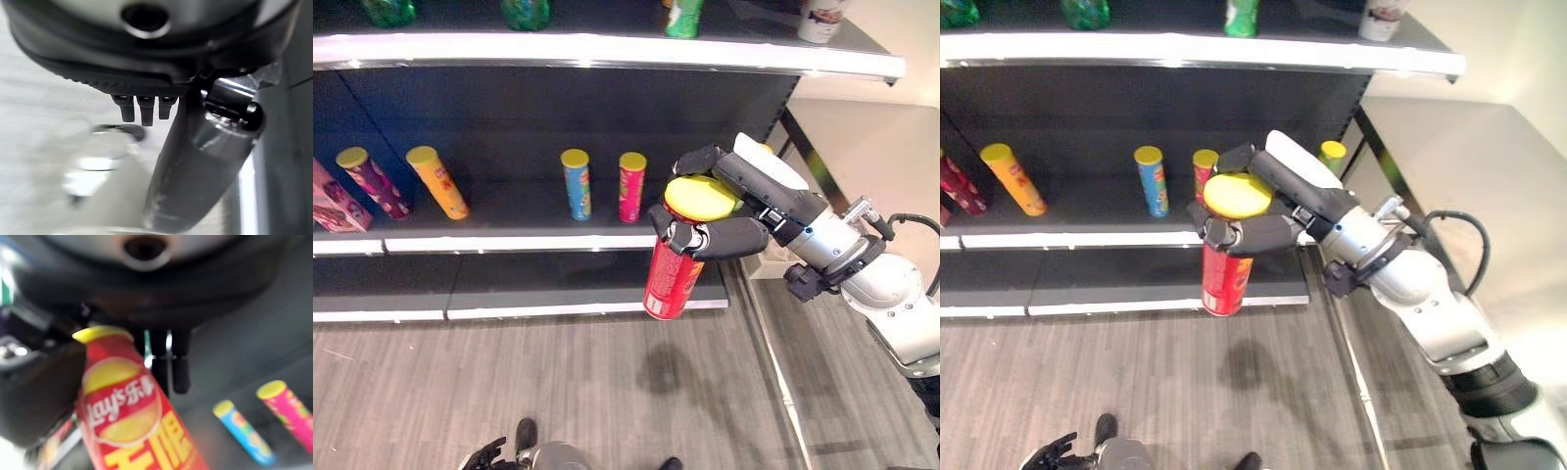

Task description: Put the goods on the table back onto the shelves and tidy them up.

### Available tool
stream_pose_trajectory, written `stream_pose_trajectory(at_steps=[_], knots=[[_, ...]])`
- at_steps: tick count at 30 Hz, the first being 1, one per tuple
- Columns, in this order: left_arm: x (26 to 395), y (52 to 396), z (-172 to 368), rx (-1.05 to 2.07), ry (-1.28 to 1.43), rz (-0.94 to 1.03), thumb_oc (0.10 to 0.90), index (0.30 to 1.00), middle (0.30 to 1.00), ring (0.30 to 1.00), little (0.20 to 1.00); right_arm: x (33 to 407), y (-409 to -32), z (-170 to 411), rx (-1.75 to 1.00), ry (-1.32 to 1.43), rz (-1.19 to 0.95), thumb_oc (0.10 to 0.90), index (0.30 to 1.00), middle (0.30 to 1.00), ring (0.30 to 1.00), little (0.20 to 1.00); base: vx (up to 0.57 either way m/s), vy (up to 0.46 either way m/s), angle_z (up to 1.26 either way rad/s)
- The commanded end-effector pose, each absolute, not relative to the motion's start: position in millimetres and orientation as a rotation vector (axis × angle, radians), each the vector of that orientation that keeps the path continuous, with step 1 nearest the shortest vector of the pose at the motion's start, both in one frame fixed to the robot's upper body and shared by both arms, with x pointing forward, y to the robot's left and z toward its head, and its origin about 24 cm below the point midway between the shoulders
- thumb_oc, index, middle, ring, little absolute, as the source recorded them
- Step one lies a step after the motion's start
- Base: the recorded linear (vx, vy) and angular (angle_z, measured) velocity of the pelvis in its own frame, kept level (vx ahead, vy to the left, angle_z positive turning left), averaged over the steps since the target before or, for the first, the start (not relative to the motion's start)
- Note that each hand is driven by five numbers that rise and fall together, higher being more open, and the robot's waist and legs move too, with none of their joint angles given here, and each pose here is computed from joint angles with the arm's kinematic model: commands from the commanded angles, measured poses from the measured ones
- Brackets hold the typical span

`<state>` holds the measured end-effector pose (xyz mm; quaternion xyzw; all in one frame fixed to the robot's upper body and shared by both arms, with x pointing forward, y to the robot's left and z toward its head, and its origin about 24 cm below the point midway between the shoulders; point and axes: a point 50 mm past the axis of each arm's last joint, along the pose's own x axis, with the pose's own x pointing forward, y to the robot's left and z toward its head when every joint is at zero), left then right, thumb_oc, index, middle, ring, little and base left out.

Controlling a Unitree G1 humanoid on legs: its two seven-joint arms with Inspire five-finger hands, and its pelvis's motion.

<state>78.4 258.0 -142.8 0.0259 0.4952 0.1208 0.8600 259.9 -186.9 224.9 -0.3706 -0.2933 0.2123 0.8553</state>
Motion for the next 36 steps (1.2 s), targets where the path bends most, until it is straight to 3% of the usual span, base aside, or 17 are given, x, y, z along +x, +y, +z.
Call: stream_pose_trajectory(at_steps=[1, 9, 11, 17, 23, 36], knots=[[138.4, 275.9, -110.6, 0.183, 0.81, 0.166, 0.8, 0.9, 0.9, 0.9, 0.9, 247.4, -175.7, 264.4, -0.795, -0.875, 0.375, 0.4, 0.3, 0.3, 0.3, 0.3, 0.01, 0.552, 0.45], [138.1, 291.5, -104.6, 0.247, 0.805, 0.195, 0.8, 0.9, 0.9, 0.9, 0.9, 257.4, -170.2, 256.8, -0.856, -0.891, 0.296, 0.4, 0.3, 0.3, 0.3, 0.3, -0.01, 0.45, 0.36], [122.4, 293.4, -112.0, 0.212, 0.861, 0.239, 0.8, 0.9, 0.9, 0.9, 0.9, 260.5, -163.5, 256.5, -0.882, -0.897, 0.321, 0.4, 0.3, 0.3, 0.3, 0.3, 0.07, 0.272, 0.12], [103.0, 273.3, -127.6, 0.112, 0.918, 0.273, 0.8, 0.9, 0.9, 0.9, 0.9, 270.1, -155.4, 248.5, -0.964, -0.89, 0.294, 0.4, 0.3, 0.3, 0.3, 0.3, 0.05, -0.012, 0.23], [122.3, 268.2, -119.8, 0.097, 0.843, 0.275, 0.8, 0.9, 0.9, 0.9, 0.9, 280.4, -147.7, 255.1, -1.076, -0.977, 0.157, 0.4, 0.3, 0.3, 0.3, 0.3, -0.05, -0.087, 0.28], [116.5, 273.3, -113.7, 0.13, 0.811, 0.273, 0.8, 0.9, 0.9, 0.9, 0.9, 294.0, -156.4, 260.7, -1.161, -1.009, -0.08, 0.4, 0.3, 0.3, 0.3, 0.3, 0.06, 0.129, -0.11]])
